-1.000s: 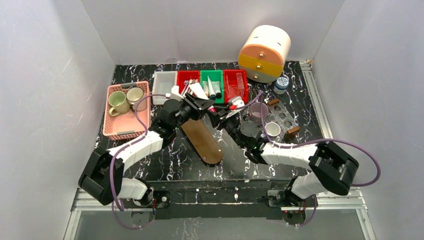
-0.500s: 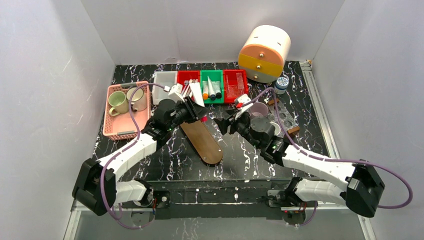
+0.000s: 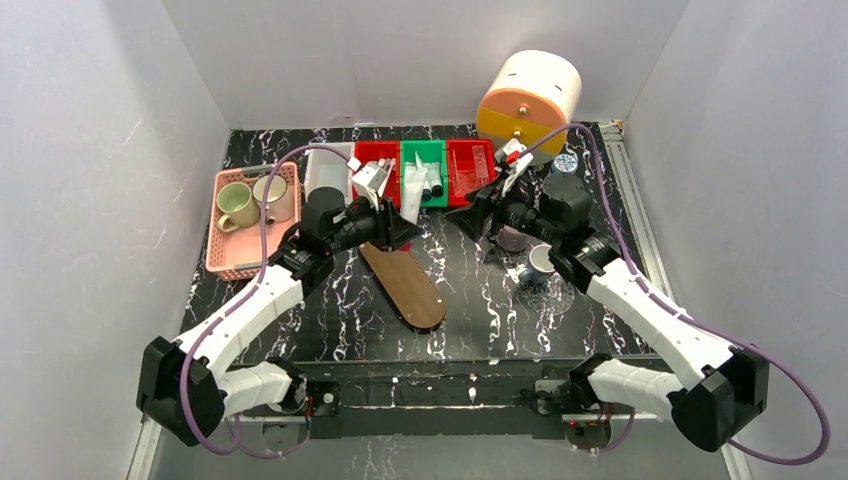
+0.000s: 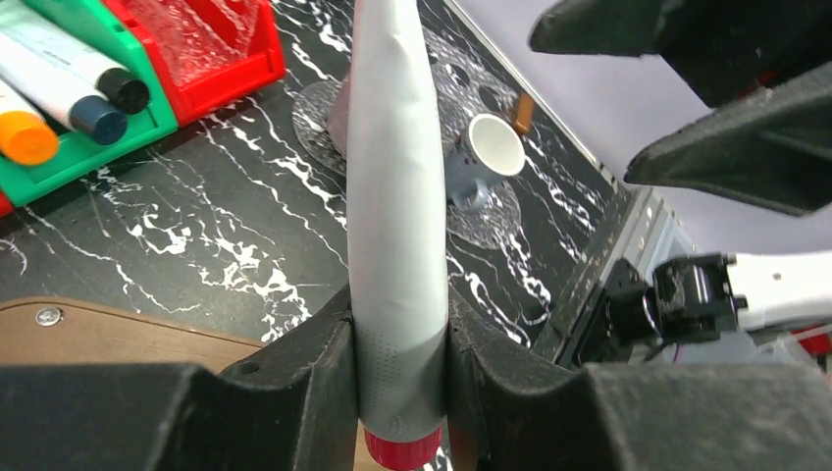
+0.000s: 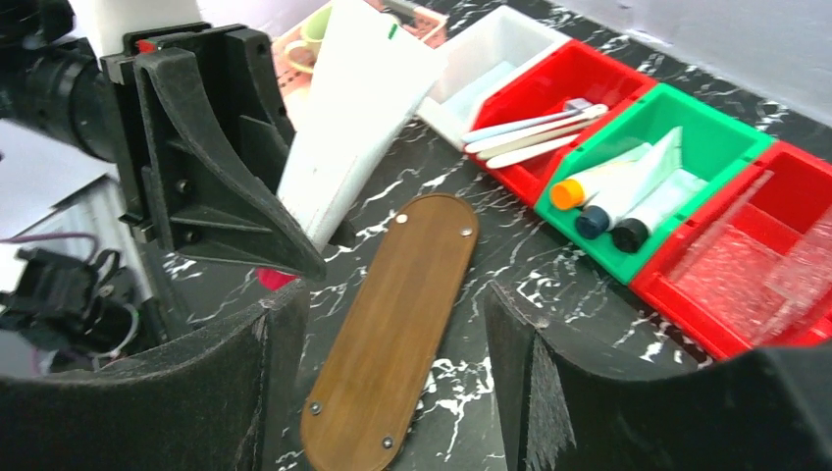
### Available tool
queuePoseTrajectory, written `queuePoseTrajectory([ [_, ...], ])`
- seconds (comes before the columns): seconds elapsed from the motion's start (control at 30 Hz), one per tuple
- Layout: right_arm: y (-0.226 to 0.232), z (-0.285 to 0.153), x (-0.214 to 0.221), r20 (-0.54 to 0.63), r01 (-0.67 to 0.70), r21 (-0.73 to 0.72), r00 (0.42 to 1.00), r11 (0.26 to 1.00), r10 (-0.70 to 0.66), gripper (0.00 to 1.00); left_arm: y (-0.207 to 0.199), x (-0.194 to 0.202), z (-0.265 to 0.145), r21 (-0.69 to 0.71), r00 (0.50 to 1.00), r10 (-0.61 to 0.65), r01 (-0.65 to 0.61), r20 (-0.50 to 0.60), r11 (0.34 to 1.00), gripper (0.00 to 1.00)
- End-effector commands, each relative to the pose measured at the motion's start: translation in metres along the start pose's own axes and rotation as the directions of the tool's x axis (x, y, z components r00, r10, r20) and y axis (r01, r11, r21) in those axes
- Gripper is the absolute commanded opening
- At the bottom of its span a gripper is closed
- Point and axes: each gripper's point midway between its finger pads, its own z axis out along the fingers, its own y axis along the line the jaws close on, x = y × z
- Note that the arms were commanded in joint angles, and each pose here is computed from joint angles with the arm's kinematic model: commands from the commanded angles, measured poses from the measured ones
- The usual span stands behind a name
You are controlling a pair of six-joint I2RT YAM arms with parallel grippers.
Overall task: Prepare toiletry sets of a toothbrush and toothpaste on the tray
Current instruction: Pick up the toothpaste from the storage box.
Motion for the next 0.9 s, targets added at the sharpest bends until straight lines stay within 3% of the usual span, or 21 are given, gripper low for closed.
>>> queuePoseTrajectory([
  [0.0,0.027,-0.002,-0.013,-0.013,-0.028,-0.174,1.0,0.984,0.026,0.74,-0.033,-0.007,-0.016,0.172,0.983,0.183,-0.177,-0.019,0.969,0.16],
  [0.13,0.033,0.001,-0.019,0.001,-0.031,-0.238,0.999,0.971,0.032,0.74,-0.045,-0.002,-0.023,0.254,0.964,0.262,-0.243,-0.043,0.936,0.16],
  [0.33,0.048,0.006,-0.026,0.013,-0.028,-0.348,0.999,0.937,0.035,0.74,-0.077,0.001,-0.036,0.427,0.958,0.286,-0.245,-0.034,0.871,0.16],
  [0.57,0.068,0.002,-0.041,0.052,-0.01,-0.461,0.998,0.888,0.038,0.7,-0.088,0.003,-0.043,0.491,0.958,0.285,-0.235,-0.028,0.839,0.16],
  [0.73,0.077,0.0,-0.048,0.066,-0.004,-0.513,0.997,0.858,0.044,0.62,-0.092,0.006,-0.045,0.517,0.958,0.287,-0.23,-0.032,0.824,0.16],
  [0.87,0.08,0.0,-0.051,0.066,-0.009,-0.531,0.997,0.847,0.051,0.49,-0.094,0.009,-0.046,0.534,0.957,0.289,-0.225,-0.037,0.815,0.16],
])
